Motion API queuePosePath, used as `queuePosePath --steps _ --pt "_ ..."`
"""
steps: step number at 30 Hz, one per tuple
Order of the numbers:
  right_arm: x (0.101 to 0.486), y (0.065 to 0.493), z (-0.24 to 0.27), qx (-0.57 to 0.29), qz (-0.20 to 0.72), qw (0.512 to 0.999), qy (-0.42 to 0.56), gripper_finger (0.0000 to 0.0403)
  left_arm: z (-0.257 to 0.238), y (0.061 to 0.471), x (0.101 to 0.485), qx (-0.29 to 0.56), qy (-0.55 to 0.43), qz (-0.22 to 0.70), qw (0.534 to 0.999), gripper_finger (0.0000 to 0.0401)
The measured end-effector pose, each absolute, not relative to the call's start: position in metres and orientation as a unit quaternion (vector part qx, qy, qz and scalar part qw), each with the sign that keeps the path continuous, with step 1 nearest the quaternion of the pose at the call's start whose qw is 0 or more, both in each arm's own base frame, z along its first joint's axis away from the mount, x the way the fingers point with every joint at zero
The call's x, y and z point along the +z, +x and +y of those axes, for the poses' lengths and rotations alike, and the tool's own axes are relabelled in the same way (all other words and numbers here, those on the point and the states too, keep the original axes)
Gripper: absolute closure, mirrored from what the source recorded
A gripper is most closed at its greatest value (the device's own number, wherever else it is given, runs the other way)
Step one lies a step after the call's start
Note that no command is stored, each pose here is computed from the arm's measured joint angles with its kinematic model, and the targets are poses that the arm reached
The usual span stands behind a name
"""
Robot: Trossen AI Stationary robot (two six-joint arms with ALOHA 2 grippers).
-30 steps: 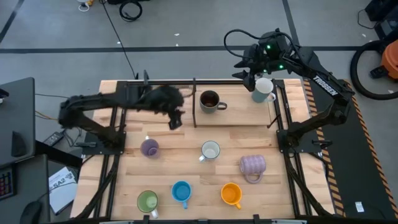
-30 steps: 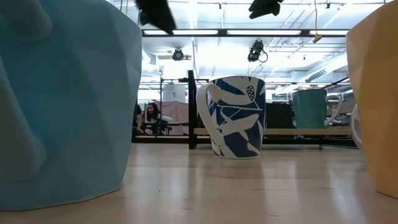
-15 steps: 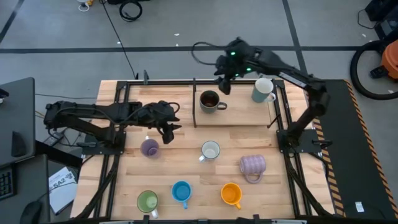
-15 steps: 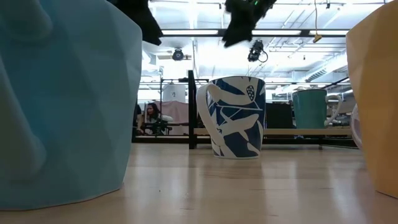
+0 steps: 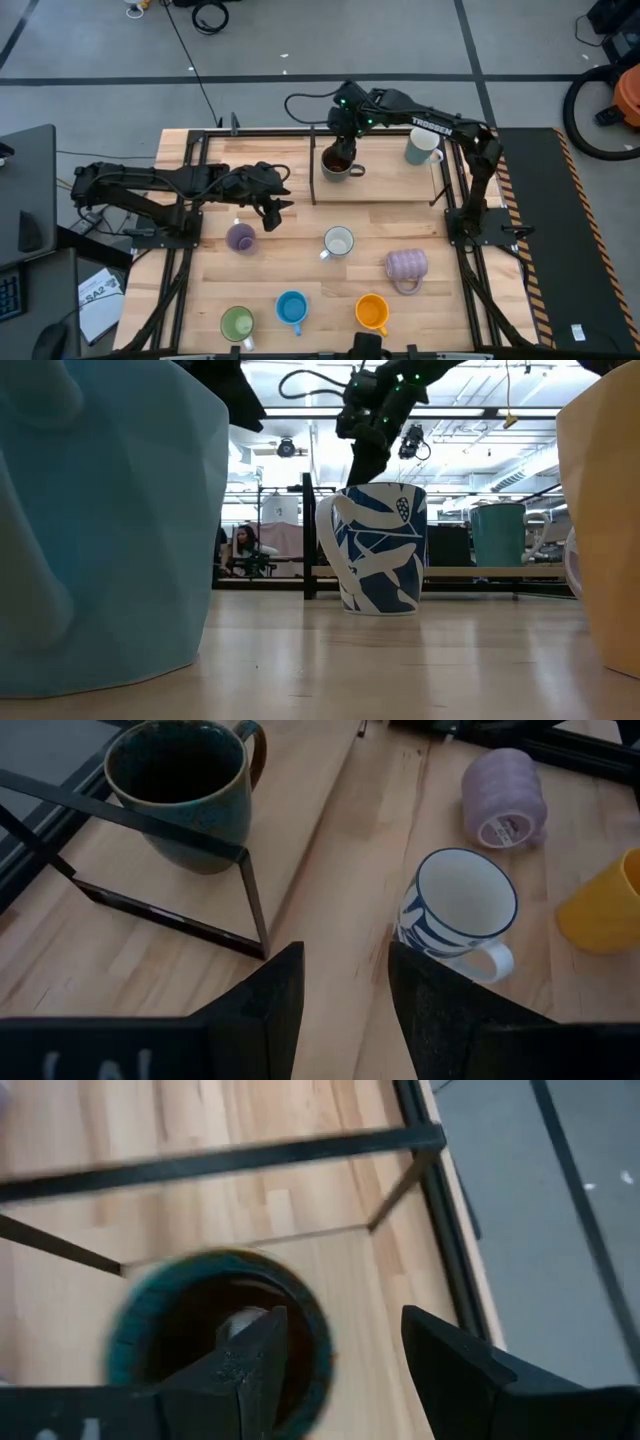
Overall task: Place coffee mugs
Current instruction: Put the blue patterned mug on the shelf
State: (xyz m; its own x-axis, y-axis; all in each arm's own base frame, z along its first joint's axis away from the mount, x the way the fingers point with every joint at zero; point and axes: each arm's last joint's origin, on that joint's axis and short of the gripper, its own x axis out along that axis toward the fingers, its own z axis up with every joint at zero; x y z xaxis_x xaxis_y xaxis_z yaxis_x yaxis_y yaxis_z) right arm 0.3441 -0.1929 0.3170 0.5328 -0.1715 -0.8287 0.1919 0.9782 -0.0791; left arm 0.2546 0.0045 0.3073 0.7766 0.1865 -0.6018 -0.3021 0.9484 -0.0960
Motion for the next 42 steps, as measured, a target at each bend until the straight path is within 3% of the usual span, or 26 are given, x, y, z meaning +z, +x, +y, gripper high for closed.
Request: queuePosePath --steps 10,27,33,42 --pt "0.315 0.343 -0.194 -0.101 0.473 0.875 0.014 0.0199 0.004 0.255 0.307 0.13 -0.094 0.308 0.938 0.0248" --pt "0.275 0.341 -0.194 -0.099 0.497 0.861 0.028 0.0203 0.004 0.255 0.307 0.13 -0.094 0.309 0.937 0.0248" --pt "0.275 0.341 -0.194 -0.099 0.496 0.862 0.028 0.023 0.004 0.255 0.307 0.13 -0.094 0.309 0.938 0.0248" --pt "0.275 0.341 -0.194 -0.098 0.496 0.862 0.029 0.0306 0.004 0.255 0.307 0.13 -0.094 0.309 0.938 0.0248"
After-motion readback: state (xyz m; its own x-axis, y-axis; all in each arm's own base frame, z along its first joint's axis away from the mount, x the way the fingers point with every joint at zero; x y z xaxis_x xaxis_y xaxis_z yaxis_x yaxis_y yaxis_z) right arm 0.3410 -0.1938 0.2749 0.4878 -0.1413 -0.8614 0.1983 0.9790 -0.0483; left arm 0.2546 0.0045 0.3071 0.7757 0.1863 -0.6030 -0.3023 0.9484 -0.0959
